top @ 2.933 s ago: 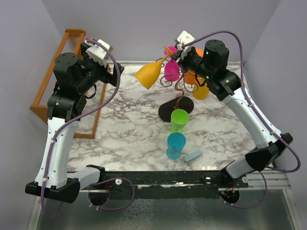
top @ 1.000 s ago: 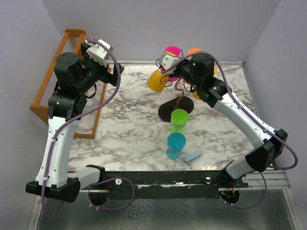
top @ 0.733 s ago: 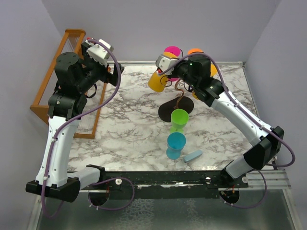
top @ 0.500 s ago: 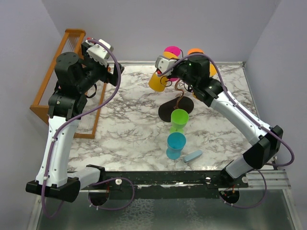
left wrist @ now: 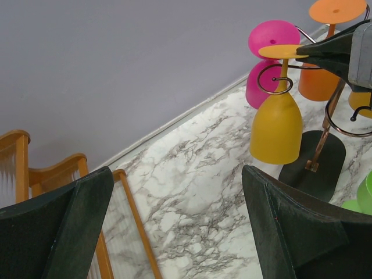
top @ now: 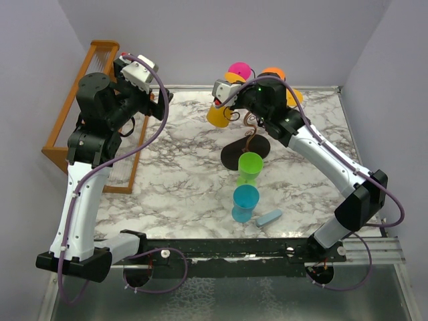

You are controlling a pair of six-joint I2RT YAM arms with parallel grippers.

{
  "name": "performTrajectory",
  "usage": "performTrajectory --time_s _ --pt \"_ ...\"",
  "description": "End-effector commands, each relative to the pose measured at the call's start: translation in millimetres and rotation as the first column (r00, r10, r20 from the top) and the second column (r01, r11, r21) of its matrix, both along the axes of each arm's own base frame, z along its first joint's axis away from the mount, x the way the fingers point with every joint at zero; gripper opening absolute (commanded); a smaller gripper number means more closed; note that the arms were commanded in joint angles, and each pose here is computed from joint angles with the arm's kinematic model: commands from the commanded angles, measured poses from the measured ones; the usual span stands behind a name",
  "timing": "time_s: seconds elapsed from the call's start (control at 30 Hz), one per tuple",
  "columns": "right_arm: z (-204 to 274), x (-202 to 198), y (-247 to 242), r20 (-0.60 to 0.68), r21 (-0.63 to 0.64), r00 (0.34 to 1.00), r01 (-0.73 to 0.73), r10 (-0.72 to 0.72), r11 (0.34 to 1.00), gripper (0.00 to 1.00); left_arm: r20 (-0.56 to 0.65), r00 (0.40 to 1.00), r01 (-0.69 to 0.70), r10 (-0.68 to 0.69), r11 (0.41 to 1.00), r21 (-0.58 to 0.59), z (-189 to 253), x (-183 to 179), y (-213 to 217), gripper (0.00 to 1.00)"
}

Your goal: Place the wine glass upside down on the wine glass rack

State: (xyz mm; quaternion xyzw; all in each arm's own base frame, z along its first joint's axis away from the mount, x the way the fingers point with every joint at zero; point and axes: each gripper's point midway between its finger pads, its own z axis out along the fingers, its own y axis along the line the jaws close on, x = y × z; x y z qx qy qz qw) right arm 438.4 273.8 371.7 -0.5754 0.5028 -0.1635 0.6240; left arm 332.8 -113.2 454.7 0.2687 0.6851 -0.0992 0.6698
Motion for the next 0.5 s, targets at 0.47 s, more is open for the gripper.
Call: performTrajectory --time_s 0.47 --pt "19 -6 25 0.025 0.023 0.995 -0.099 0.098 0.995 0.02 0.014 1.0 0.012 -0.012 1.0 0.007 -1 0 -1 0.95"
